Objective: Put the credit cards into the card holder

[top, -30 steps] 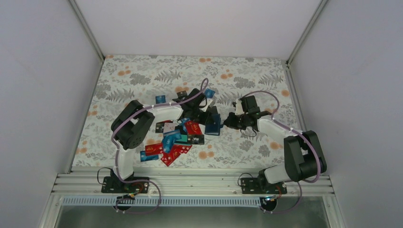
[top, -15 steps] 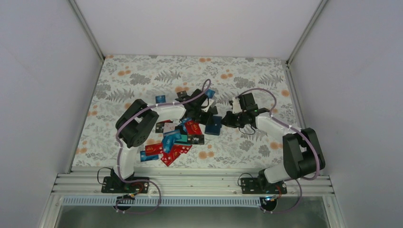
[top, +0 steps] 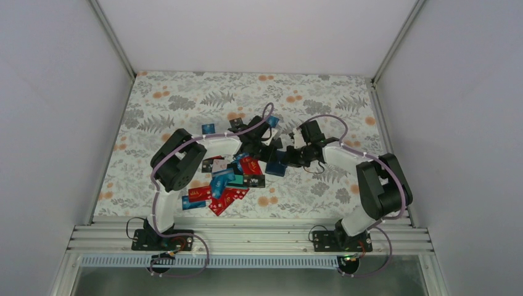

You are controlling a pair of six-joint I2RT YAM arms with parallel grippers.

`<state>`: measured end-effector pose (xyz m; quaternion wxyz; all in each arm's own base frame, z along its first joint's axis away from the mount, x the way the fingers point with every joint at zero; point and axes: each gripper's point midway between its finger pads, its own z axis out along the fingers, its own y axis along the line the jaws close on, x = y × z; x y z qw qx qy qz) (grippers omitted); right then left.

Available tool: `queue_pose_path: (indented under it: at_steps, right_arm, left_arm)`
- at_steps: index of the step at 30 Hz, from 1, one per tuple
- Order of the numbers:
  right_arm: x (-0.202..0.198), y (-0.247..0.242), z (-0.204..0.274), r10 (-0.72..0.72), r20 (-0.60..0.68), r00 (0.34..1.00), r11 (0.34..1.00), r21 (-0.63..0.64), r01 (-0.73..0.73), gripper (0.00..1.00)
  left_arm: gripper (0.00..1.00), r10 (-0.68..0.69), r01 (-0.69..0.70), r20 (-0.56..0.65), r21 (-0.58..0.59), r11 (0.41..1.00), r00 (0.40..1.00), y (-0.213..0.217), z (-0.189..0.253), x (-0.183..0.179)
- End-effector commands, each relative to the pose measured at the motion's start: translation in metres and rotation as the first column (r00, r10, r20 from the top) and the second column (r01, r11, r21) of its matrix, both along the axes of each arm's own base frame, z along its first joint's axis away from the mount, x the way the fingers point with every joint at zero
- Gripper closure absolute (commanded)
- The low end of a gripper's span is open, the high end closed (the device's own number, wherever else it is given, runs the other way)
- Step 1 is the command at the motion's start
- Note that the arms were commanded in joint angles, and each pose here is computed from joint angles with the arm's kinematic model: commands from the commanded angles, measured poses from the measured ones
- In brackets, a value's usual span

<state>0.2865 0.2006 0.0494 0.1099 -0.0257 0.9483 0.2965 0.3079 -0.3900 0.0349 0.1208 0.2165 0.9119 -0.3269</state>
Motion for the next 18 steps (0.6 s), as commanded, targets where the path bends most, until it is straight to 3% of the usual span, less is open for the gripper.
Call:
queue_pose_path:
  at_steps: [1, 18]
  right_arm:
    - [0.006, 0.01, 0.001, 0.004, 0.006, 1.0, 1.0, 0.005, -0.004, 0.96]
    - [0.008, 0.01, -0.025, -0.029, -0.058, 0.998, 0.998, -0.049, 0.026, 0.96]
  left_arm:
    - [0.94, 0.017, -0.016, -0.03, 0.036, 0.999, 0.999, 0.006, -0.018, -0.007]
    - [0.94, 0.014, -0.014, -0.049, 0.009, 1.0, 0.999, 0.007, -0.02, -0.014]
